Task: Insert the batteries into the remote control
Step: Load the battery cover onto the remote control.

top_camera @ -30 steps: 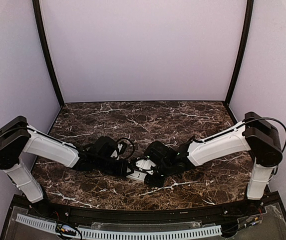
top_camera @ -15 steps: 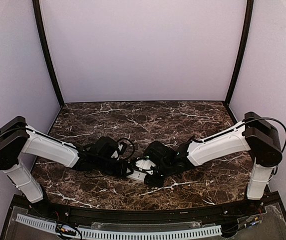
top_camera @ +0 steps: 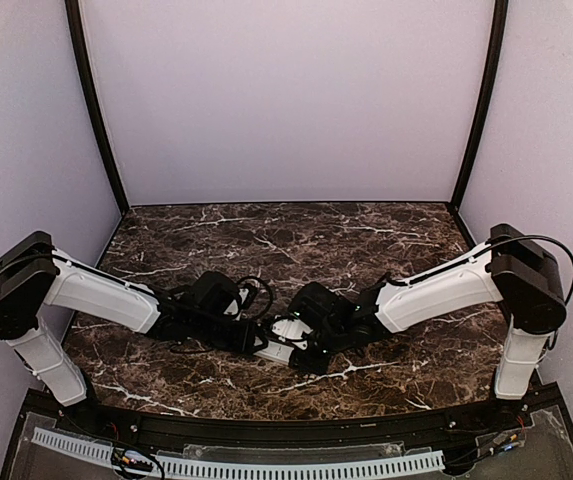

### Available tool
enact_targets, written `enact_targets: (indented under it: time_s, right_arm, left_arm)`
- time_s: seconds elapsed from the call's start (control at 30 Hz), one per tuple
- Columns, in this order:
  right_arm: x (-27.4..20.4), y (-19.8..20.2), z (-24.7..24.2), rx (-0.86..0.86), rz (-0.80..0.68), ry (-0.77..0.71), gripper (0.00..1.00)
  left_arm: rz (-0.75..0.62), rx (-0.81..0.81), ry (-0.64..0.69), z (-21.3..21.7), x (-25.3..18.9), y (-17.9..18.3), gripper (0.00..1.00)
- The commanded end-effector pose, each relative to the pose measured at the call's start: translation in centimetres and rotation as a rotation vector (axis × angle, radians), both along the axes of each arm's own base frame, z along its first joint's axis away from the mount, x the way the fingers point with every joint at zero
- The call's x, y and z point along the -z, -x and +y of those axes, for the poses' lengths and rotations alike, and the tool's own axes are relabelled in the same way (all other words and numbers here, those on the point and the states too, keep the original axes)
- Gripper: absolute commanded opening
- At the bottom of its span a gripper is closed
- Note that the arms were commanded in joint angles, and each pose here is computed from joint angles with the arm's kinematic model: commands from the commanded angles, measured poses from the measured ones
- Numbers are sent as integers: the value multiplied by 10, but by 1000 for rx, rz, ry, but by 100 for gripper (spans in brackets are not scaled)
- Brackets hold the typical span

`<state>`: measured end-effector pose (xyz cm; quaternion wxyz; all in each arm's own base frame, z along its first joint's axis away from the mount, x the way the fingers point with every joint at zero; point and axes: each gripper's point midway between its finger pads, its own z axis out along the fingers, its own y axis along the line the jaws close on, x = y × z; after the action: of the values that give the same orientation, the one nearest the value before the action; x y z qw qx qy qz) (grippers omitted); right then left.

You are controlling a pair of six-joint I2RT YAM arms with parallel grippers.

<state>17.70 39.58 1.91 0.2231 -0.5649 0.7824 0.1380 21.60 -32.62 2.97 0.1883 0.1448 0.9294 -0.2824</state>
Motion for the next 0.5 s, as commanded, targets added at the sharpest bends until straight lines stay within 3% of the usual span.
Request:
enact_targets:
  time_s: [0.0,0.47]
  right_arm:
    - [13,-14,4,29,-67,-5,27]
    - [14,-14,3,33,-64,2,25]
  left_arm:
    - [46,31,-81,10,22,13,36]
    - [28,21,-114,12,19,9,38]
